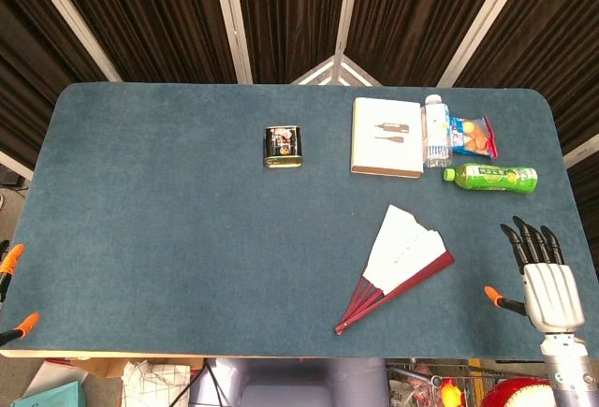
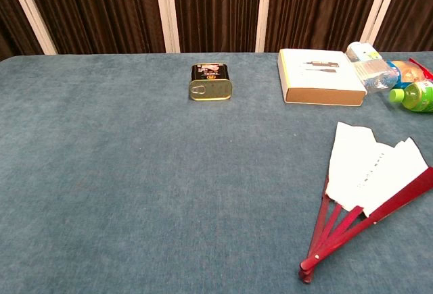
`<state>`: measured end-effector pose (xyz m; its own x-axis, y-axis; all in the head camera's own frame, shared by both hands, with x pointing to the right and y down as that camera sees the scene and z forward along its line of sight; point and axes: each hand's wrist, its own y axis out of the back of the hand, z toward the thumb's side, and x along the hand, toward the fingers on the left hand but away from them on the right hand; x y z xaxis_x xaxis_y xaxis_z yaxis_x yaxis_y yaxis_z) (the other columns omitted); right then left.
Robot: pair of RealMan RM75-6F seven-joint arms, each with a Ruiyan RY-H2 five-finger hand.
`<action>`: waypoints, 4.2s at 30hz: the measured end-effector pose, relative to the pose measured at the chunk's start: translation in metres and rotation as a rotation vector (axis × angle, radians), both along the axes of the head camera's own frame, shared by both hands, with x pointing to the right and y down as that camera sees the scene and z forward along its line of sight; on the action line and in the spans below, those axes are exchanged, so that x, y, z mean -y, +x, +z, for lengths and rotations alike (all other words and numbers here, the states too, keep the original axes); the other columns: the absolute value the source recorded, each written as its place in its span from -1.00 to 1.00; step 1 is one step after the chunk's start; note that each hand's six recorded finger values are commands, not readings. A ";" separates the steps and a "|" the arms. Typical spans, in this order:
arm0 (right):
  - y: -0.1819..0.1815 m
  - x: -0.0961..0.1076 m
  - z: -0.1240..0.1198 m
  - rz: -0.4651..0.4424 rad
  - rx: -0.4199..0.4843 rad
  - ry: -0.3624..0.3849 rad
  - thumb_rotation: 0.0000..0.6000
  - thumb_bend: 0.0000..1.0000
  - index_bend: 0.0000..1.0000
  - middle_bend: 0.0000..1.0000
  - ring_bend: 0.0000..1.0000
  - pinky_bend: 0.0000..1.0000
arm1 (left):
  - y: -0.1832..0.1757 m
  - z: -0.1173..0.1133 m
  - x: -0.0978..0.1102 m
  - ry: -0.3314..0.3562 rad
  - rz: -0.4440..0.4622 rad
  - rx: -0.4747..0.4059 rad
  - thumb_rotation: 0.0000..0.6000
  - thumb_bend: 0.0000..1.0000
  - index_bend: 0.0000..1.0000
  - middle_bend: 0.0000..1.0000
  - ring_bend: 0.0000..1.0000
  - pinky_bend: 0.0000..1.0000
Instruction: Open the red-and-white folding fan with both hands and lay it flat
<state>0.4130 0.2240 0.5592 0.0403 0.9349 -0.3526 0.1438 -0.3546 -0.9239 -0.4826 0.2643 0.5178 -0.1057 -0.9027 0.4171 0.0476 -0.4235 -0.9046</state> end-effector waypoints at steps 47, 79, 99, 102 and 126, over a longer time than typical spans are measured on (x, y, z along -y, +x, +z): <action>-0.048 -0.018 0.053 -0.146 0.132 -0.114 1.00 -0.78 -0.47 -0.88 -0.76 -0.91 | -0.009 -0.025 0.003 0.140 -0.007 -0.029 1.00 -0.75 -0.91 -1.00 -1.00 -1.00; -0.076 -0.047 0.125 -0.230 0.138 -0.169 1.00 -0.49 -0.16 -0.87 -0.64 -0.85 | -0.002 -0.009 0.003 0.095 0.001 -0.002 1.00 -0.75 -0.90 -1.00 -1.00 -1.00; -0.092 -0.040 0.146 -0.264 0.156 -0.142 1.00 -0.27 -0.03 -0.85 -0.64 -0.80 | 0.000 -0.008 0.002 0.096 0.003 0.011 1.00 -0.75 -0.90 -1.00 -1.00 -1.00; -0.094 -0.037 0.147 -0.266 0.158 -0.142 1.00 -0.27 -0.02 -0.85 -0.64 -0.80 | 0.001 -0.009 0.001 0.097 0.006 0.012 1.00 -0.75 -0.90 -1.00 -1.00 -1.00; -0.098 -0.033 0.158 -0.263 0.168 -0.165 1.00 -0.23 0.17 -0.81 -0.63 -0.77 | 0.004 -0.008 -0.001 0.095 0.019 0.016 1.00 -0.75 -0.89 -1.00 -1.00 -1.00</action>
